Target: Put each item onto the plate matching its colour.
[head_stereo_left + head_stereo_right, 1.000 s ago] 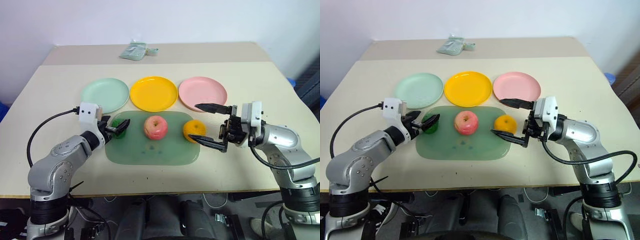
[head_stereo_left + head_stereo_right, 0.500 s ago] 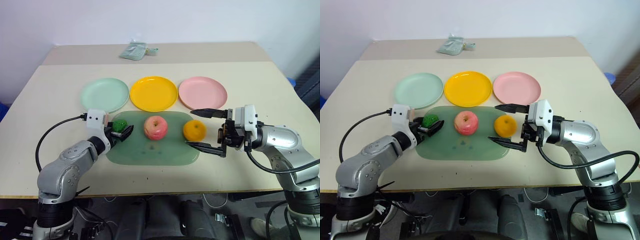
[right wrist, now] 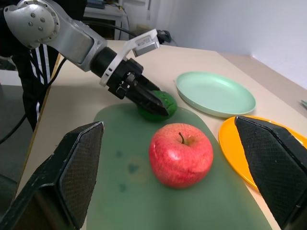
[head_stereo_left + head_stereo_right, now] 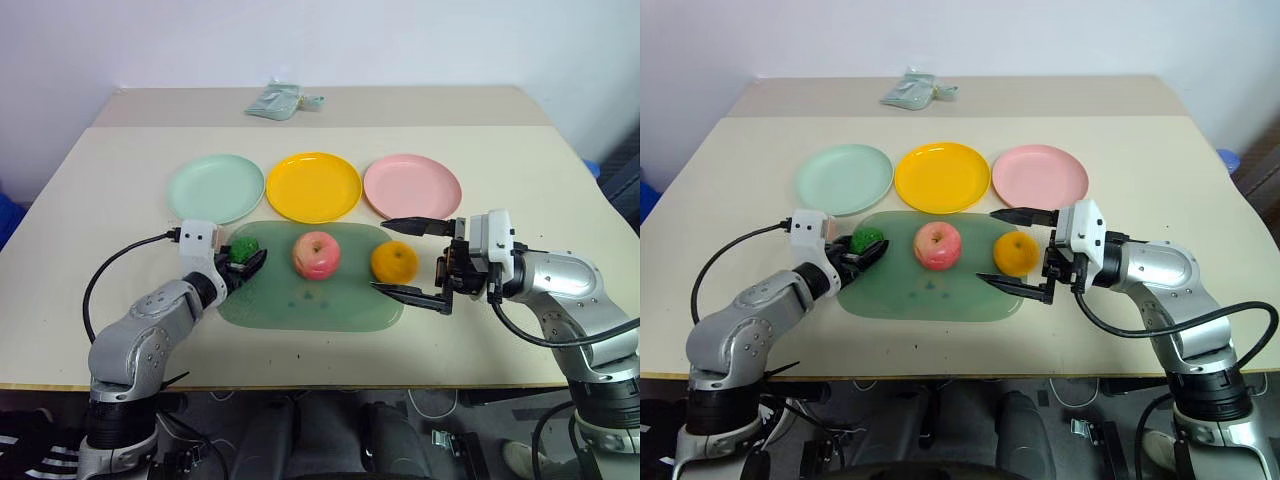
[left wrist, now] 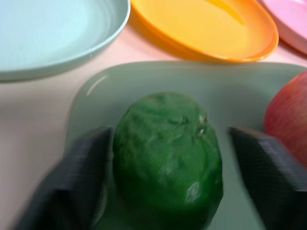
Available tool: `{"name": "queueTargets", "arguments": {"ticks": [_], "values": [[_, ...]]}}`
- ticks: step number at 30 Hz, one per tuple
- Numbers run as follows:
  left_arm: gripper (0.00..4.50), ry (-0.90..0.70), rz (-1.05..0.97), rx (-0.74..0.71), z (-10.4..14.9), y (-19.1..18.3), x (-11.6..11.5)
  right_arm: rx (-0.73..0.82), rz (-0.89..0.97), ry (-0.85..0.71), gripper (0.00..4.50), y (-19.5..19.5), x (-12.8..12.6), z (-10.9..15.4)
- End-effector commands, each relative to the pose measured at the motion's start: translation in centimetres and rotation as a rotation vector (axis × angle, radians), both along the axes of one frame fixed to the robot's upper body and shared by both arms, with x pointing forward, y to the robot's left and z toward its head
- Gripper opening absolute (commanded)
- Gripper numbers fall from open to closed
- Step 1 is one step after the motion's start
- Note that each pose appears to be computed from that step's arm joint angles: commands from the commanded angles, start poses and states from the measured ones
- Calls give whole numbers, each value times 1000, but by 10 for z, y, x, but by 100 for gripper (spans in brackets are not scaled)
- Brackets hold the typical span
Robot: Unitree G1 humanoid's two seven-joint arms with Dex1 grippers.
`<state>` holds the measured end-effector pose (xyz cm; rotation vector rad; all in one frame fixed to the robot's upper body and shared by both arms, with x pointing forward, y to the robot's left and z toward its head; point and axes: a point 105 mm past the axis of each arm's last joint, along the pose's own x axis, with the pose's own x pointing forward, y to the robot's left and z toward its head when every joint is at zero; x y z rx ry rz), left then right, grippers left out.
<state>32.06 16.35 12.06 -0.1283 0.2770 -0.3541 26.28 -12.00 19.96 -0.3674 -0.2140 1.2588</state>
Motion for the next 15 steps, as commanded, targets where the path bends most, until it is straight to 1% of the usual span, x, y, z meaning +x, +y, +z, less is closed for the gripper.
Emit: {"name": "queueTargets", "arguments": {"ticks": [1, 5, 10, 15], "values": [[268, -43, -11, 5, 10, -2, 2, 5, -13, -39, 450, -3, -1, 7], [268, -58, -21, 13, 15, -2, 0, 8, -20, -40, 450, -4, -1, 6], [268, -128, 45, 7, 37, 13, 14, 23, -26, -47, 450, -3, 2, 9], [268, -192, 46, 12, 62, 23, 29, 26, -25, -49, 450, -1, 4, 9]]}}
